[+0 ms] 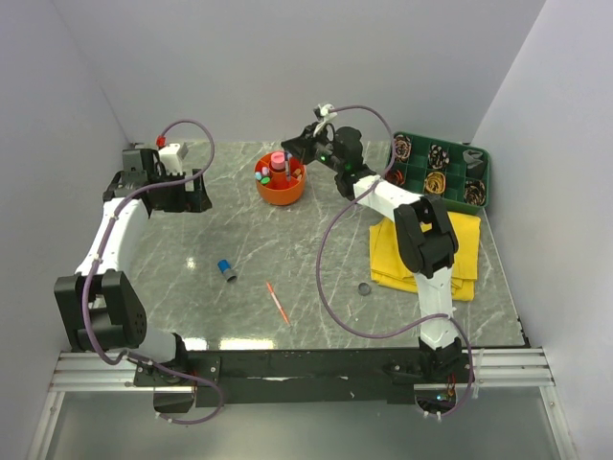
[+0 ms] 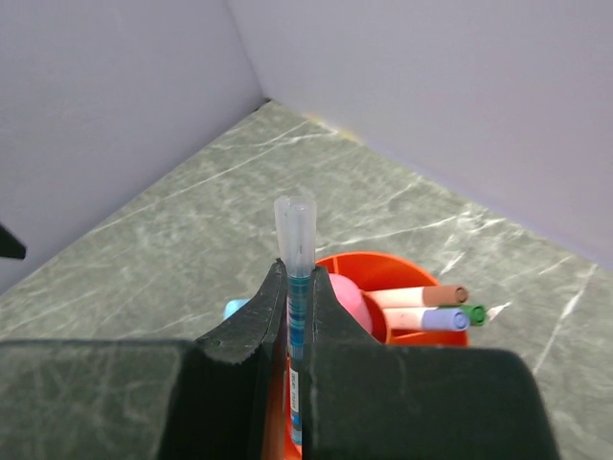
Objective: Sort the stationery into containers
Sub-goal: Place the pen in the storage box.
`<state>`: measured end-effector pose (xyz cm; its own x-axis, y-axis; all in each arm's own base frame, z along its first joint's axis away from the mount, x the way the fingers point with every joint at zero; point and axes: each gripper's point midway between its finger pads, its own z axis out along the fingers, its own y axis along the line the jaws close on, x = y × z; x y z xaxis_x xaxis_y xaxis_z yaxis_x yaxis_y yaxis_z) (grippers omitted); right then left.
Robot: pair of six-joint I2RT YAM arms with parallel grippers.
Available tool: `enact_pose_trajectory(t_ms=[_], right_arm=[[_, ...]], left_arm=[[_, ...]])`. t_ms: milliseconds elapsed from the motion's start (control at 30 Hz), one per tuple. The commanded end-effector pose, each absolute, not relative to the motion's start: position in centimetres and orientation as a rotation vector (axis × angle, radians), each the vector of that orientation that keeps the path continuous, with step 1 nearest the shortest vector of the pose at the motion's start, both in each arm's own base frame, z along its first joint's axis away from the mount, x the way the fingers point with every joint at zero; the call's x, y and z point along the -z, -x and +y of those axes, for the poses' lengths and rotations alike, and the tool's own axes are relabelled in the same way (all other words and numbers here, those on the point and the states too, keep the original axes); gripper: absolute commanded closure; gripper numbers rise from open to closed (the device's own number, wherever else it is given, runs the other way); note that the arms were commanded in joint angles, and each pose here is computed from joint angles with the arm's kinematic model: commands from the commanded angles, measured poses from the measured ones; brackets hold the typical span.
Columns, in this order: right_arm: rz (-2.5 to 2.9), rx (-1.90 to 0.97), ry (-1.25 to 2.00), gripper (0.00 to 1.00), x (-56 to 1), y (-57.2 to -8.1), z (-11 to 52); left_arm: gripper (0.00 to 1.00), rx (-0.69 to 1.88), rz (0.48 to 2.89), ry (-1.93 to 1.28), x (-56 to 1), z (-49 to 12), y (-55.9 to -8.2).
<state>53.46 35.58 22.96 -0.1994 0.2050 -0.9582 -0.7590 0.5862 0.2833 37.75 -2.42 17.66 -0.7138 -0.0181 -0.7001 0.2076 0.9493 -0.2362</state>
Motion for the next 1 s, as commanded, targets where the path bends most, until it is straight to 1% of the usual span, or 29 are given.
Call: enact_pose_trajectory(t_ms=[0,467,533,733,800,867,933,967], right_arm=[[1.414,-0.861,0.468,1.0,-25.4,-54.3,35.3],[1.454,-0.805,0.49,1.0,-22.2,-53.8,34.9],[1.47,-0.808,0.49,0.93,-21.7,-53.7,34.9],[1.492,-0.805,0.495,0.88,-20.7,-53.2,34.9],[1.489,-0.808,0.495,0.78,-21.0,-53.0,34.9],[1.49,-0.807,0.497,0.71,-21.2,-52.8,34.8],[1.496,-0.803,0.495,0.66,-21.6,-52.4,34.6],[1.509,-0.8,0.499,0.61,-21.5,-52.2,34.5]], left_arm=[[0.01,0.384,2.295,-0.151,-18.8,-2.3,-38.9],[0.01,0.393,2.301,-0.152,-18.3,-2.2,-39.9],[0.0,0.397,2.301,-0.151,-18.2,-2.3,-40.0],[0.01,0.397,2.305,-0.15,-17.8,-2.3,-40.1],[0.01,0.396,2.303,-0.149,-17.9,-2.3,-40.2],[0.01,0.4,2.292,-0.153,-18.2,-2.4,-40.3],[0.01,0.397,2.283,-0.148,-18.6,-2.3,-40.4],[0.0,0.386,2.278,-0.142,-18.8,-2.2,-40.4]])
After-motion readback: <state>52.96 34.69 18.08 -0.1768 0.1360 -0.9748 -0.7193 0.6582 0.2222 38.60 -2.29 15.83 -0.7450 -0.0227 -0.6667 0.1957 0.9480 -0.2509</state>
